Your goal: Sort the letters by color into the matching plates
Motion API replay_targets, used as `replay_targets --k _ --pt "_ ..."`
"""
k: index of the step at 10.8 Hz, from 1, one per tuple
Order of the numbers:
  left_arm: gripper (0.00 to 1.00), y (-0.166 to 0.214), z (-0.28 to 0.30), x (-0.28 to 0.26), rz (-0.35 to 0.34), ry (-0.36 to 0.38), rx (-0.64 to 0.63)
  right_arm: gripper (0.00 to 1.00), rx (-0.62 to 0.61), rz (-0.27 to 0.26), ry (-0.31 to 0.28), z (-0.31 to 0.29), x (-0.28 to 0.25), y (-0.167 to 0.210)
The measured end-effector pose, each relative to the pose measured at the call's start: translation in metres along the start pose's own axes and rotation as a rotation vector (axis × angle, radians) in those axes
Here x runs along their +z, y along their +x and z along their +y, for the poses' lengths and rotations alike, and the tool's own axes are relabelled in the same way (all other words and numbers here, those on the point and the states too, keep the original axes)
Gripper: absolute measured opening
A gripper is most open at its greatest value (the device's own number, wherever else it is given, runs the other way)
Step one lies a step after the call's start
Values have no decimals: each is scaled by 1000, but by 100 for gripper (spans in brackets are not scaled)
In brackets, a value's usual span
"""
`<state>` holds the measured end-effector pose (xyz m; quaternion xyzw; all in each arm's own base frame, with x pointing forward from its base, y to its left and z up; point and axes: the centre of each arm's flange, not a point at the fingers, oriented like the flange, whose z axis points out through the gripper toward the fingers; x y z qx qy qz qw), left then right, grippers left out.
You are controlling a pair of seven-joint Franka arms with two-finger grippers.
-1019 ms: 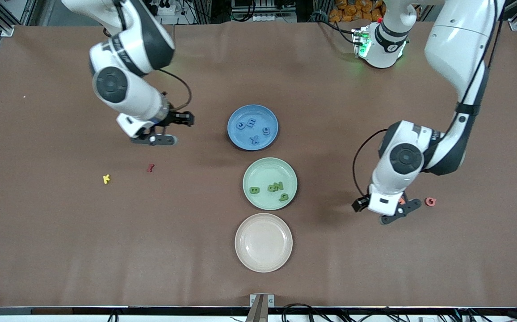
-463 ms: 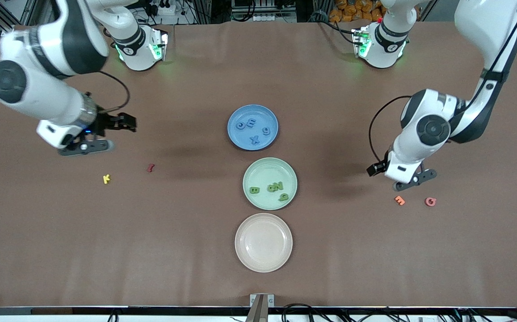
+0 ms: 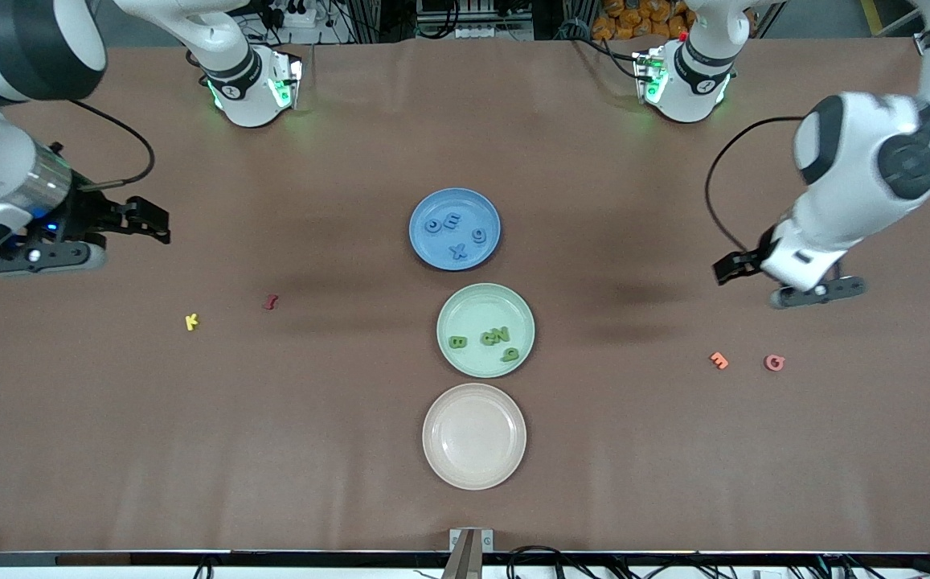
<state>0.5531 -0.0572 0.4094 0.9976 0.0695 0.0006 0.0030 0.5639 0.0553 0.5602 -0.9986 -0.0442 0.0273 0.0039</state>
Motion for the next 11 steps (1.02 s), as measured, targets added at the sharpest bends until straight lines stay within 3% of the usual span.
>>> replay_targets --k 3,5,11 --pt "100 18 -6 -99 75 -13 55 100 39 80 -11 23 -45 1" --pt "100 20 1 -140 89 -13 116 100 67 130 -15 42 -71 0" --pt "100 16 -1 -180 86 -8 193 100 61 95 -19 39 -83 -8"
